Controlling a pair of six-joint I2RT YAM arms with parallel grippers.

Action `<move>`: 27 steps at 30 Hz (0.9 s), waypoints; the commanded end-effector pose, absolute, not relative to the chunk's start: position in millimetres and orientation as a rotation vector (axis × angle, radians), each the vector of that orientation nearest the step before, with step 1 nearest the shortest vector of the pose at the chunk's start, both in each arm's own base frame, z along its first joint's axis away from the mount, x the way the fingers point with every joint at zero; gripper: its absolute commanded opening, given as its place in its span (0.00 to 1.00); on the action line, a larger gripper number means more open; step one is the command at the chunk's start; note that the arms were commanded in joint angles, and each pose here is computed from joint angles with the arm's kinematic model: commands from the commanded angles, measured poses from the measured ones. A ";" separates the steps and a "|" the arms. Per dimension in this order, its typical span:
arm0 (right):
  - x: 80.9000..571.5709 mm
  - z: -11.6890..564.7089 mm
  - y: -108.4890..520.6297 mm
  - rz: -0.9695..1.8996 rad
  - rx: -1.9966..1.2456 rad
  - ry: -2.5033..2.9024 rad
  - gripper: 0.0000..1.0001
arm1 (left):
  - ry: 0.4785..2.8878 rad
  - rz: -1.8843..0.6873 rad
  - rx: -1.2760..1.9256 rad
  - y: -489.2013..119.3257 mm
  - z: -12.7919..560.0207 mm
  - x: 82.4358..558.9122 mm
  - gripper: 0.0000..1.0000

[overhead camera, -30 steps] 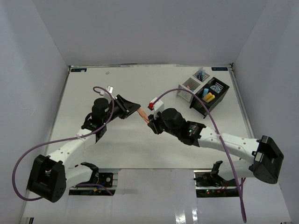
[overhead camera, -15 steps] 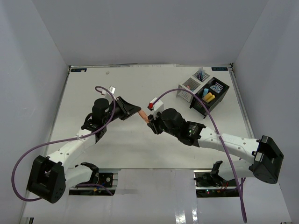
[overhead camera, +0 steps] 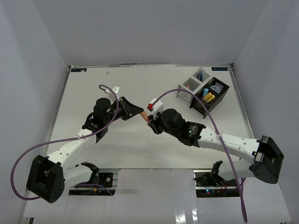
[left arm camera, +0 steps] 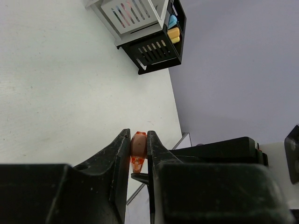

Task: Sort the stationery into containers
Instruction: Close the pen cap on the pen.

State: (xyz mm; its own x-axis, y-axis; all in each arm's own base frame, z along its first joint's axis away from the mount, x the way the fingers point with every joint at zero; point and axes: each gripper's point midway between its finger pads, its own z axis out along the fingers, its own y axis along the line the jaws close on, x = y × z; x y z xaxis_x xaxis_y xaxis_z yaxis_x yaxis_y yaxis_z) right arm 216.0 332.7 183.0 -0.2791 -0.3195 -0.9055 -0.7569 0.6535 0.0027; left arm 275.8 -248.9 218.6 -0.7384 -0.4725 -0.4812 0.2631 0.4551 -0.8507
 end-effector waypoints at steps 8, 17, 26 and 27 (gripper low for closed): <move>231.6 257.7 338.2 0.600 -0.709 1.642 0.08 | 2.012 -1.344 0.092 -275.9 232.7 242.9 0.15; 229.3 281.8 328.0 0.618 -0.668 1.535 0.08 | 2.051 -1.272 0.198 -278.0 213.7 234.8 0.15; 228.9 291.0 323.2 0.606 -0.669 1.469 0.08 | 2.041 -1.269 0.356 -290.5 209.4 220.1 0.16; 228.9 294.2 322.5 0.608 -0.663 1.459 0.08 | 2.042 -1.271 0.367 -291.7 209.1 218.0 0.16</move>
